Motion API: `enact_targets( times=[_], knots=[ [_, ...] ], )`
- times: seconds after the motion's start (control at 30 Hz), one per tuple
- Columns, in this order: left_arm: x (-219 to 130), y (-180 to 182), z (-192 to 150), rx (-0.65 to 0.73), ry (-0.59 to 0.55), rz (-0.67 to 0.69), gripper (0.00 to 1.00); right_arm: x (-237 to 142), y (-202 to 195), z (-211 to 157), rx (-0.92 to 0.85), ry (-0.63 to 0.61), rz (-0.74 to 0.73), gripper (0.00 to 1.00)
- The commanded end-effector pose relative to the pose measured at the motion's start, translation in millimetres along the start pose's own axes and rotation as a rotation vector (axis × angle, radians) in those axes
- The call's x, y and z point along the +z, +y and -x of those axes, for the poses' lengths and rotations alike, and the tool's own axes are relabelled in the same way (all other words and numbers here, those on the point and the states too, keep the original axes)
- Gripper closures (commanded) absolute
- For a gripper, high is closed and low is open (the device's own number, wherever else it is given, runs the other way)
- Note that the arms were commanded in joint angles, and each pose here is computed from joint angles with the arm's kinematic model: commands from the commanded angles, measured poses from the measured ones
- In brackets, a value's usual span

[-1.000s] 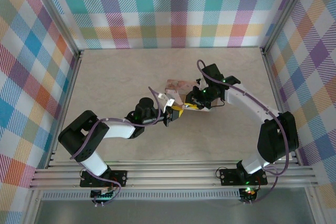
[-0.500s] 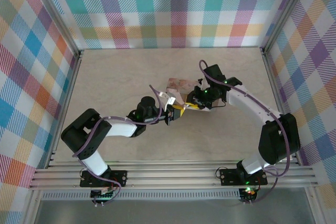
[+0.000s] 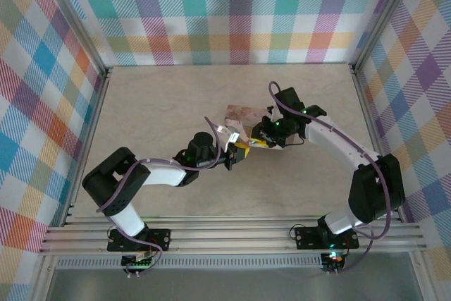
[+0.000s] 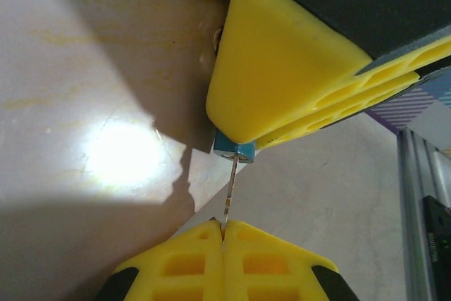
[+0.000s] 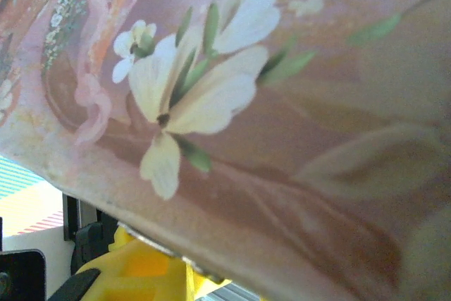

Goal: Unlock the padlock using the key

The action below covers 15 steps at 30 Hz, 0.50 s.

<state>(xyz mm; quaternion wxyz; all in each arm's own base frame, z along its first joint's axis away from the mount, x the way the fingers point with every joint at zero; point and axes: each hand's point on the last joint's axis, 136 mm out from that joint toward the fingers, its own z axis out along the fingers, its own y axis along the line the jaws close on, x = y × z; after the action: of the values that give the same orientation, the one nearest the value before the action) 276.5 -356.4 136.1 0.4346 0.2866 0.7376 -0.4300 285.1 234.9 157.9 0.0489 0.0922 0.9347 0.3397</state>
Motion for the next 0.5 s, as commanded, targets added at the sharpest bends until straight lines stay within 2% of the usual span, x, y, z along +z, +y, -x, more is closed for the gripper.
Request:
enact_targets(
  times=[0.0,0.23,0.47],
  knots=[
    [-3,-15,38,0.075,-0.115,-0.004,1.0,-6,19,-7,-0.032,0.023,0.078,1.0],
    [-9,-31,48,0.036,-0.115,-0.1,1.0,-4,9,-11,-0.043,0.026,0.043,1.0],
    [-12,-31,61,-0.034,-0.14,-0.182,1.0,-6,12,-14,-0.07,0.047,0.057,1.0]
  ],
)
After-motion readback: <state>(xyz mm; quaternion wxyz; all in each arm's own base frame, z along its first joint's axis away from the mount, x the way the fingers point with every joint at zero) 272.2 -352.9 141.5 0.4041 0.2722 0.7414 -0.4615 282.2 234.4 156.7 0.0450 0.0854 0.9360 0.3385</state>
